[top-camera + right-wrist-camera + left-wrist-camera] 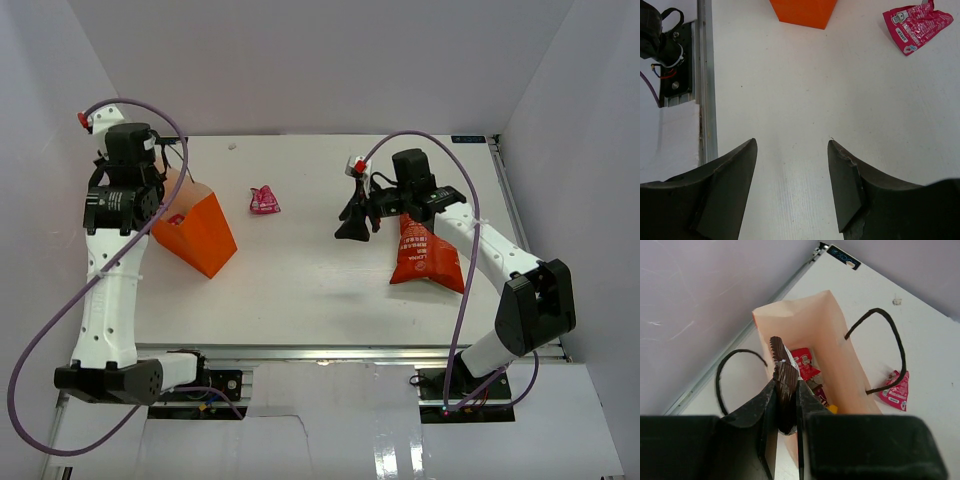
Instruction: Place the snacks into the paper bag
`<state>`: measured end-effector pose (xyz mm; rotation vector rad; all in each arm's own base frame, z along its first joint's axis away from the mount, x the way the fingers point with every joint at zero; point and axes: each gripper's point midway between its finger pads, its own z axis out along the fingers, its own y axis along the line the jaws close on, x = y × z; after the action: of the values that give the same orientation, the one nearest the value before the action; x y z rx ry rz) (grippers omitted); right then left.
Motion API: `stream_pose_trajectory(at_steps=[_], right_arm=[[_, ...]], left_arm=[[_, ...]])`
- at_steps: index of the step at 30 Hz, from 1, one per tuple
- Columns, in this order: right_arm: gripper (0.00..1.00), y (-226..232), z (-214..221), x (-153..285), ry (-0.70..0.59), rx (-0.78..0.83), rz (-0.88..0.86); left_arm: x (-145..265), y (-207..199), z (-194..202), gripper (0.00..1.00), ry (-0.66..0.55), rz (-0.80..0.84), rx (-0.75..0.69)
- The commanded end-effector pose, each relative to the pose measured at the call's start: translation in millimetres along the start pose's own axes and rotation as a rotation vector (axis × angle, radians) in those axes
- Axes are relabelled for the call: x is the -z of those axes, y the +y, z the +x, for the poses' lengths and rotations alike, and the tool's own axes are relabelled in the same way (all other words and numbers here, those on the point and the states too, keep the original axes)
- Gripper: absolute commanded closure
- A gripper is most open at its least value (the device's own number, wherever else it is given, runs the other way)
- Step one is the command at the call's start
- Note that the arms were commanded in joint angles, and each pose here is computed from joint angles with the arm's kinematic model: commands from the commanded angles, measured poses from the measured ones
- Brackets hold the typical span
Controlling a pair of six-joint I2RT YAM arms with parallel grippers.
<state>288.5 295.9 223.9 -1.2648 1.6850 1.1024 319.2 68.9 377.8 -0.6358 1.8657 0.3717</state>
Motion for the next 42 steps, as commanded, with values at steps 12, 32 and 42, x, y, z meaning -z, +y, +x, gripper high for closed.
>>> stream_pose_trajectory(at_steps=[12, 32, 42], right_arm=[[0.35, -1, 5, 7, 0.010, 0.014, 0.023], [0.35, -48, 26, 50, 0.009, -0.103, 0.177], [0.35, -61, 49, 55, 0.039, -0.158, 0.218]], left_arm=[[-17, -26, 11, 0.27, 0.066, 0.187, 0.142], [84, -256, 130, 0.12, 0.395, 0.970, 0.049], [-52, -289, 194, 0.11, 0.297, 0.602, -0.309]])
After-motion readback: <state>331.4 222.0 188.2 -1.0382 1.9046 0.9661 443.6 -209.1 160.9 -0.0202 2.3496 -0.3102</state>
